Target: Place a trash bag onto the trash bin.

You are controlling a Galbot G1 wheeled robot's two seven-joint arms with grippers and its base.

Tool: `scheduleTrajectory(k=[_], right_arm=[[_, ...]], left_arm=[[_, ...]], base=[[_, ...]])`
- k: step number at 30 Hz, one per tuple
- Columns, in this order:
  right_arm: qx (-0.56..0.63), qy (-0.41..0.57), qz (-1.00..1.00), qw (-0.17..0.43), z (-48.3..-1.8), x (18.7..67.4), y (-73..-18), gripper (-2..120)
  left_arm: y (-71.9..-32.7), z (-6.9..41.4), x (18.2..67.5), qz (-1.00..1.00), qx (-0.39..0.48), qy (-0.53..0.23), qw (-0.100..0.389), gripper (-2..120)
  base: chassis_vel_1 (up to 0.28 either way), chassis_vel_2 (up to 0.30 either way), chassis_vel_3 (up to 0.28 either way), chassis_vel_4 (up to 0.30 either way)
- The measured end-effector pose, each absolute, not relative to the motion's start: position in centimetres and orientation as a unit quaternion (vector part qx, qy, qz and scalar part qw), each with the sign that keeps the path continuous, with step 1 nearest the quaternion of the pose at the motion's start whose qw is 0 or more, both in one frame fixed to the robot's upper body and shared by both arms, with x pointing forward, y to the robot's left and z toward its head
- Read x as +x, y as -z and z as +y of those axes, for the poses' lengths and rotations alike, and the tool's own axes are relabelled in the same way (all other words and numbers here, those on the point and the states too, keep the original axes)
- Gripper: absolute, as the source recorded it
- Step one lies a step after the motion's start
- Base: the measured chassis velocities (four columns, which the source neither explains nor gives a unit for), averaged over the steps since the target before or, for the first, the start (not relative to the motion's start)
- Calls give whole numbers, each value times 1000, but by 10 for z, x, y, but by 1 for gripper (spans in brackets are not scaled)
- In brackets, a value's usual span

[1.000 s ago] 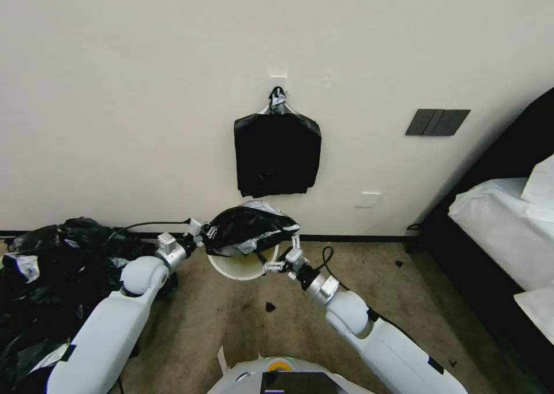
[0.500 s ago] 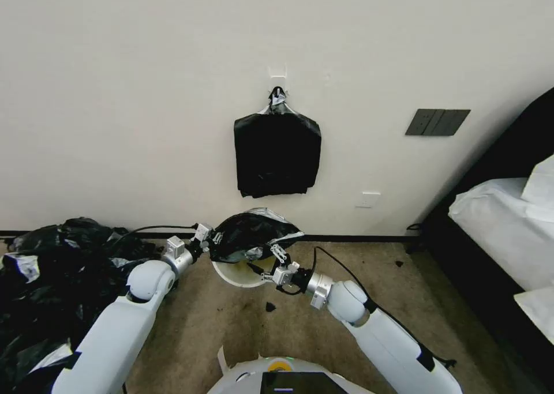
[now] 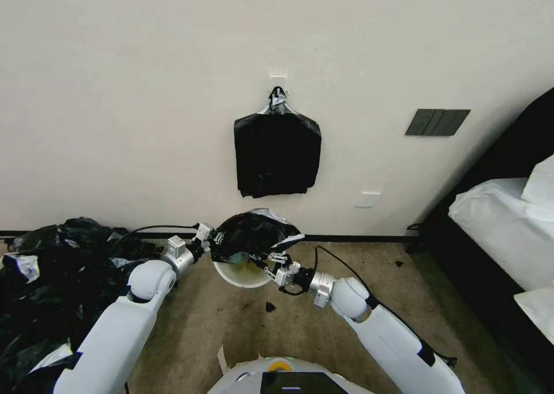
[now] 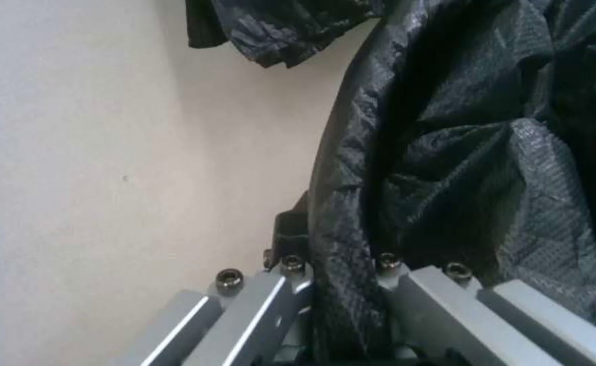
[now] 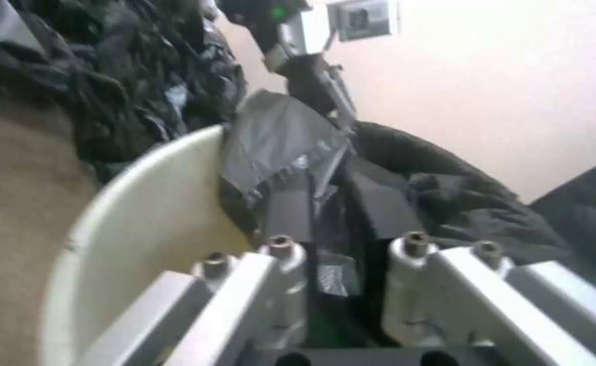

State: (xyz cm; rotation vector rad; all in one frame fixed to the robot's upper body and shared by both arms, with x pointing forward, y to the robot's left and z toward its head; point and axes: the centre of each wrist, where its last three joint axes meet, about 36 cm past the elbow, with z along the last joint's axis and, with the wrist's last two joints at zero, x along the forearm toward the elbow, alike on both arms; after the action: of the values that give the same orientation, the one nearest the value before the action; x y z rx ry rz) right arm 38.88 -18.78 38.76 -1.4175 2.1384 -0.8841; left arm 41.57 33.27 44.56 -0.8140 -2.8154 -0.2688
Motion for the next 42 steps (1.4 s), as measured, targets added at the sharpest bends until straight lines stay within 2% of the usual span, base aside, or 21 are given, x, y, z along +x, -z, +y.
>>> scheduleTrajectory(k=[2,7,16,22,26,32,42], right_arm=[[-526,297,771,205,-191,386,-385,0],[-559,247,771,180,-199,381,-377,0],[-628,216,734,139,-205,375,-361,0],[-646,199,725,133,-196,365,-344,0],[-643,210,725,130,-198,366,-332,0],[-612,280,725,145,-207,387,-317,0],[-537,357,748,158,-247,427,-305,0]], left_arm=[[-446,333,416,-952,-276,83,101,1],[-448,336,416,-953,-275,72,101,1],[-457,340,416,-955,-277,47,95,1],[-459,337,413,-956,-279,28,90,1],[-460,336,413,-957,-278,13,87,1],[-467,335,409,-956,-280,-13,83,1],[-468,338,407,-958,-275,-18,80,1]], base=[[0,0,0,0],[0,0,0,0],[0,0,0,0],[0,0,0,0],[0,0,0,0],[0,0,0,0],[0,0,0,0]])
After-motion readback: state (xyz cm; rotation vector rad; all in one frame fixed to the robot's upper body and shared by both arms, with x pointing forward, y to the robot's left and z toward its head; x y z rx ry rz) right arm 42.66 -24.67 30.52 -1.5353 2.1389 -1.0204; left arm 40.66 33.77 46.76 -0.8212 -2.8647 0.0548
